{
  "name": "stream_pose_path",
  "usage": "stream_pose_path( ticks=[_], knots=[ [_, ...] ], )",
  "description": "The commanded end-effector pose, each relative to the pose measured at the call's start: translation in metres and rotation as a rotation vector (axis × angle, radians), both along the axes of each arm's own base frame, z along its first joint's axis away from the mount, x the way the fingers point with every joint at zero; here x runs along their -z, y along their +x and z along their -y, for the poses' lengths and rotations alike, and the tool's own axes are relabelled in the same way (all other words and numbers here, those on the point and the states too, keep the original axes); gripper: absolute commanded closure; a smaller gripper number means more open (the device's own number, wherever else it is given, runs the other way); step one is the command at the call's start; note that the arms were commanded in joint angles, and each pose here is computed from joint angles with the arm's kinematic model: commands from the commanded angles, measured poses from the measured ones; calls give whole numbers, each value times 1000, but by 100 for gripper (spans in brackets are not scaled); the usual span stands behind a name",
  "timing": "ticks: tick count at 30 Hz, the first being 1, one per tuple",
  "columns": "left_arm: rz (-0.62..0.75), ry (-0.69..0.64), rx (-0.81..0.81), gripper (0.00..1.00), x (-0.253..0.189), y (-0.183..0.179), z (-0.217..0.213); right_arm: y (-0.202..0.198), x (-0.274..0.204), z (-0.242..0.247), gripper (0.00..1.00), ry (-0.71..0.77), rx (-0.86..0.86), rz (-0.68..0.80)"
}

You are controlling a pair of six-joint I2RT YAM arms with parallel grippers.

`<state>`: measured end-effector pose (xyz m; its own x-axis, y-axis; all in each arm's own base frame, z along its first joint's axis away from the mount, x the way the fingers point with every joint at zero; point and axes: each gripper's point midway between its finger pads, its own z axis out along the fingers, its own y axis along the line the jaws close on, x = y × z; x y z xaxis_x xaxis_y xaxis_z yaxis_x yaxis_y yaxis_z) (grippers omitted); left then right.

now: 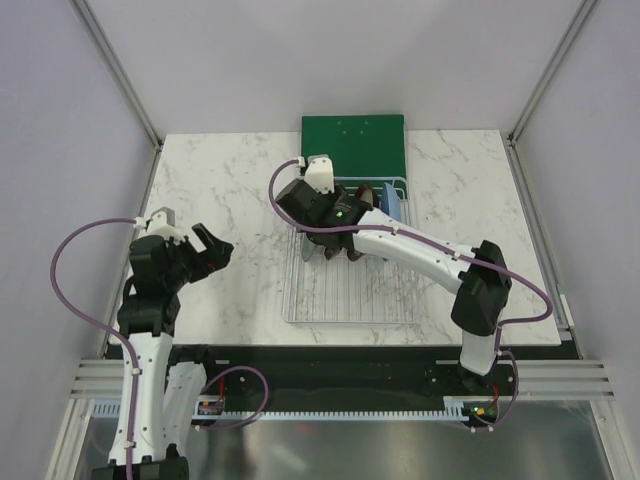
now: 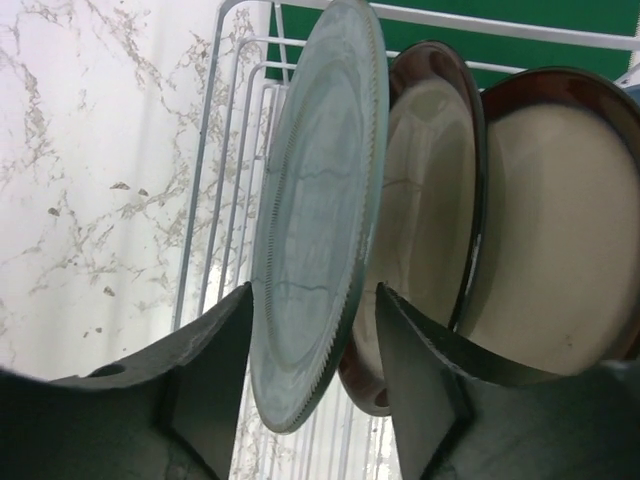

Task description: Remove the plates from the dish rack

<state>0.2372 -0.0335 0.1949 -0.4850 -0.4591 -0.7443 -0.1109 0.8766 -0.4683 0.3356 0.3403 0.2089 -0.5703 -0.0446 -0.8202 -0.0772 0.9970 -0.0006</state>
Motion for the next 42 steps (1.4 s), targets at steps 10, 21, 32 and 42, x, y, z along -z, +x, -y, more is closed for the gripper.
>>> stream_pose_path(
  ticks=[10, 21, 32, 42],
  knots=[
    [21, -26, -12, 0, -3, 7, 1, 12, 30, -15, 63, -3, -46, -59],
    [2, -37, -7, 0, 5, 11, 2, 22, -5, 1, 100, -46, -11, 32],
    [-7, -70, 6, 1, 10, 14, 7, 28, -64, 33, 100, -255, 111, 198],
    [5, -95, 37, 2, 9, 16, 14, 24, -118, 67, 100, -276, 234, 323]
  ],
)
